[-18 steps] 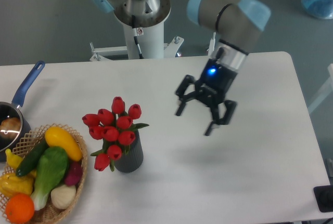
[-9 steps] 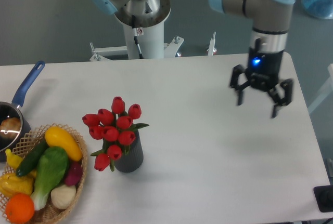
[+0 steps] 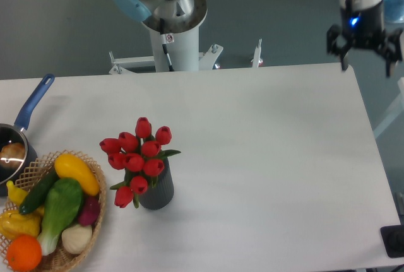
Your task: Insert the flowers into the vase
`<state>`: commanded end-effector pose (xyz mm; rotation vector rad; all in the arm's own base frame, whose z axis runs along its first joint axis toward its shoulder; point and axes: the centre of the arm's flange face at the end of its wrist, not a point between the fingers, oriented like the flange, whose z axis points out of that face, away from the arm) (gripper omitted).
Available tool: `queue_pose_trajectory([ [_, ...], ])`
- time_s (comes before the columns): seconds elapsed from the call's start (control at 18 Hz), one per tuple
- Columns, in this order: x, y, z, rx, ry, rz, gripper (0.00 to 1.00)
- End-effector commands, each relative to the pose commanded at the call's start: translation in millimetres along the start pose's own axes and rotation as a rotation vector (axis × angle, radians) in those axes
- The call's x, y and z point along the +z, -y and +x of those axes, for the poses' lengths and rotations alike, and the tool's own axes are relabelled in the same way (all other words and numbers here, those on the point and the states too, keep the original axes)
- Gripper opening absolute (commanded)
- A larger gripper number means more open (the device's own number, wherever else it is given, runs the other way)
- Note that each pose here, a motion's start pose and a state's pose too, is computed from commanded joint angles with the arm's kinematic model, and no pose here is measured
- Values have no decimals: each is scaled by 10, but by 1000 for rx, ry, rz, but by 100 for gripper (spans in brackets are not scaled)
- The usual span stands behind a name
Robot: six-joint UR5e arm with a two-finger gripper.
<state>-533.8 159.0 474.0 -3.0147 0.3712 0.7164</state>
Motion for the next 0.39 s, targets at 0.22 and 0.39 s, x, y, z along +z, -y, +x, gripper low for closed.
queue_pose_trajectory([
  [0.22, -42, -274, 47, 28, -22, 37, 100],
  [0.39, -67, -267, 42, 28, -16, 42, 100],
])
